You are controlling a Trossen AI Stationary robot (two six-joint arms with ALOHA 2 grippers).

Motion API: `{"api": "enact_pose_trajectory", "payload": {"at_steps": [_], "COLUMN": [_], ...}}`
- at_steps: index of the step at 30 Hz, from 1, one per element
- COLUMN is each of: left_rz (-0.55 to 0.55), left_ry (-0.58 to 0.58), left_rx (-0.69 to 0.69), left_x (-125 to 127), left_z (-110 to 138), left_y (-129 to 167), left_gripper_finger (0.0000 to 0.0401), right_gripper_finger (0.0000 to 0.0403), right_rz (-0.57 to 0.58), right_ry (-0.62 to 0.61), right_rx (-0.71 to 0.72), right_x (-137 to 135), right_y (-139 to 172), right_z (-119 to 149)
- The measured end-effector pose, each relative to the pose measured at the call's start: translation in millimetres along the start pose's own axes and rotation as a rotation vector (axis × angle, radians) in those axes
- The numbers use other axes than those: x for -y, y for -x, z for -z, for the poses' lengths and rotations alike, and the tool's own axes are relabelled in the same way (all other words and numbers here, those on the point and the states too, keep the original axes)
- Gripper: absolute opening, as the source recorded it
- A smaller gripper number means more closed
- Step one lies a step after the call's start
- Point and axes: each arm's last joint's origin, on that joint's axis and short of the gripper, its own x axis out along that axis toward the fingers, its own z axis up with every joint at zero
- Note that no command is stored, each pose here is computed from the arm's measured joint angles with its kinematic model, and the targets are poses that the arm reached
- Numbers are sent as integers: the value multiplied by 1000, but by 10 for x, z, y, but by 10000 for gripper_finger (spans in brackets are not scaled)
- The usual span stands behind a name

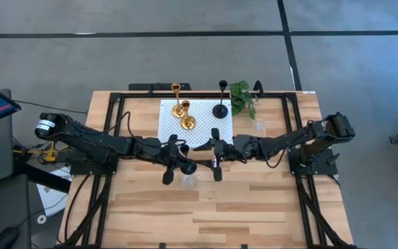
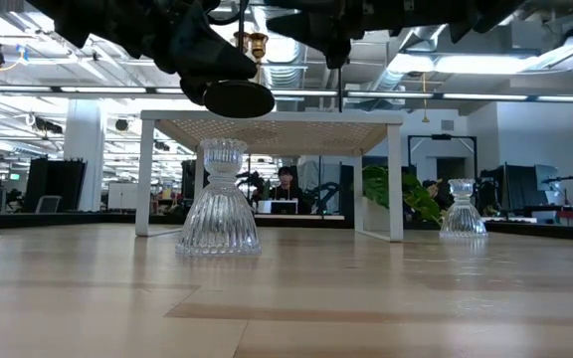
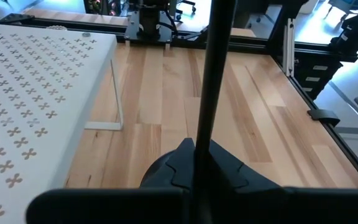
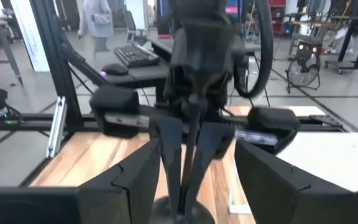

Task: Pick & Place candle stick holders
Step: Put the black candle holder on the shelf

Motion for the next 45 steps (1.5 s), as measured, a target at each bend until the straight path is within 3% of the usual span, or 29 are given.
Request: {"api": "enact_pose_trajectory", "payload": {"at_steps": [7, 23, 41, 45], "left_rz": [0, 2, 3, 1], "left_ry": [0, 0, -7, -9], "left_rx": [1, 9, 6, 2], "left_x": [0, 3, 6, 6], "left_z": [-1, 16, 19, 22], "left_y": [0, -43, -43, -43], "left_gripper_finger": [15, 15, 15, 17], "right_gripper_finger": [200, 160, 13, 14], "right_rz": [-1, -25, -19, -20], "right_ry": [1, -8, 14, 31], "right_rx": [-9, -25, -16, -21], "right_x": [-5, -44, -35, -35], "right_y": [-50, -364, -357, -357], "right_z": [23, 73, 53, 57]}}
